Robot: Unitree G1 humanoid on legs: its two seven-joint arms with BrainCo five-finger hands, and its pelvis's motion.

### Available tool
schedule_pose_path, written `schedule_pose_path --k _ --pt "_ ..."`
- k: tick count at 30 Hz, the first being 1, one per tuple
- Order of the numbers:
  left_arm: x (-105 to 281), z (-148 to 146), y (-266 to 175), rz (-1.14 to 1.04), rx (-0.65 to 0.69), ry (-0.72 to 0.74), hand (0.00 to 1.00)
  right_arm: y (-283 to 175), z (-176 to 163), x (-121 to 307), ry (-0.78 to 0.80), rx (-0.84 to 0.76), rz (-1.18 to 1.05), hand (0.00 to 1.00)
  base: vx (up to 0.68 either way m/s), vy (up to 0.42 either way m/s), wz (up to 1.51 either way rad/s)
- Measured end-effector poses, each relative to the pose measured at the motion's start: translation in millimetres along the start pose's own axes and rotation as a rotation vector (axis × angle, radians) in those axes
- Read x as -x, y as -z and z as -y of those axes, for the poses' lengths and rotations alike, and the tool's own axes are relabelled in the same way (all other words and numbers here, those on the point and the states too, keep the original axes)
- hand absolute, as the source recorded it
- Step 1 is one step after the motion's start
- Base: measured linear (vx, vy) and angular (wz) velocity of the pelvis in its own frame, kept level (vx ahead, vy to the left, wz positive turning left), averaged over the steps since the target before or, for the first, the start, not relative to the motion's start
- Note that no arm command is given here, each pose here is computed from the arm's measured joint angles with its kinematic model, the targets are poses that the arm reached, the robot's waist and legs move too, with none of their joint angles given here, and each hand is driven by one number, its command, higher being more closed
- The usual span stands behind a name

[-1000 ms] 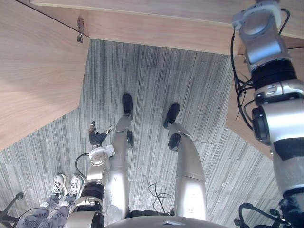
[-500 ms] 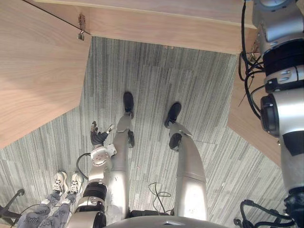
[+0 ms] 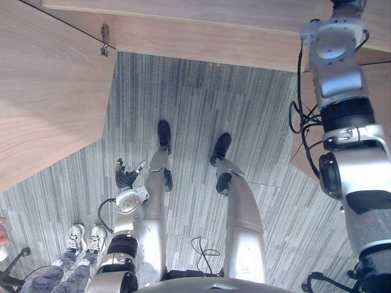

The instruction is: Walk over to the cabinet, pick up the folder, carry it to the office cabinet, place the folder inside the office cabinet, then close the office cabinet door

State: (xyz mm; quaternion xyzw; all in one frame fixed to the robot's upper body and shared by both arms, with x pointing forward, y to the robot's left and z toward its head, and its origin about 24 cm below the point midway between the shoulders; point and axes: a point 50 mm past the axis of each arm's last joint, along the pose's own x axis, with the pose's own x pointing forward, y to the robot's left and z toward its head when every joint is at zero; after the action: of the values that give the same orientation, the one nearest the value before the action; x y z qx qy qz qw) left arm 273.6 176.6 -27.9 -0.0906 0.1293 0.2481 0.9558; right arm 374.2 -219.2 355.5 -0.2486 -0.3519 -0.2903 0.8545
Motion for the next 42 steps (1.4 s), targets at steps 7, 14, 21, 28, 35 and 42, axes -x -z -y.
schedule_pose_path --k 7,14,21,28,35,42 --pt "-2 -5 -1 0.008 -0.022 -0.012 0.00 9 -4 -1 -0.033 0.086 -0.035 1.00 -0.01 -0.043 0.00" --pt "-4 -8 -3 0.019 -0.029 -0.018 0.00 1 -2 -18 -0.072 0.202 -0.022 1.00 -0.02 -0.033 0.00" --pt "-5 -11 -5 0.021 -0.026 -0.018 0.00 -17 9 -38 -0.089 0.254 0.002 1.00 -0.01 -0.037 0.00" --pt "-5 -8 -6 0.027 -0.019 0.010 0.00 -28 17 -48 -0.140 0.206 0.006 1.00 -0.01 -0.046 0.03" --pt "-4 -5 -5 0.022 -0.013 0.034 0.00 -24 15 -50 -0.186 0.244 -0.026 1.00 -0.02 -0.048 0.02" --pt "-3 -4 -6 0.025 -0.011 0.042 0.00 -18 12 -47 -0.229 0.385 -0.007 1.00 -0.01 -0.053 0.03"
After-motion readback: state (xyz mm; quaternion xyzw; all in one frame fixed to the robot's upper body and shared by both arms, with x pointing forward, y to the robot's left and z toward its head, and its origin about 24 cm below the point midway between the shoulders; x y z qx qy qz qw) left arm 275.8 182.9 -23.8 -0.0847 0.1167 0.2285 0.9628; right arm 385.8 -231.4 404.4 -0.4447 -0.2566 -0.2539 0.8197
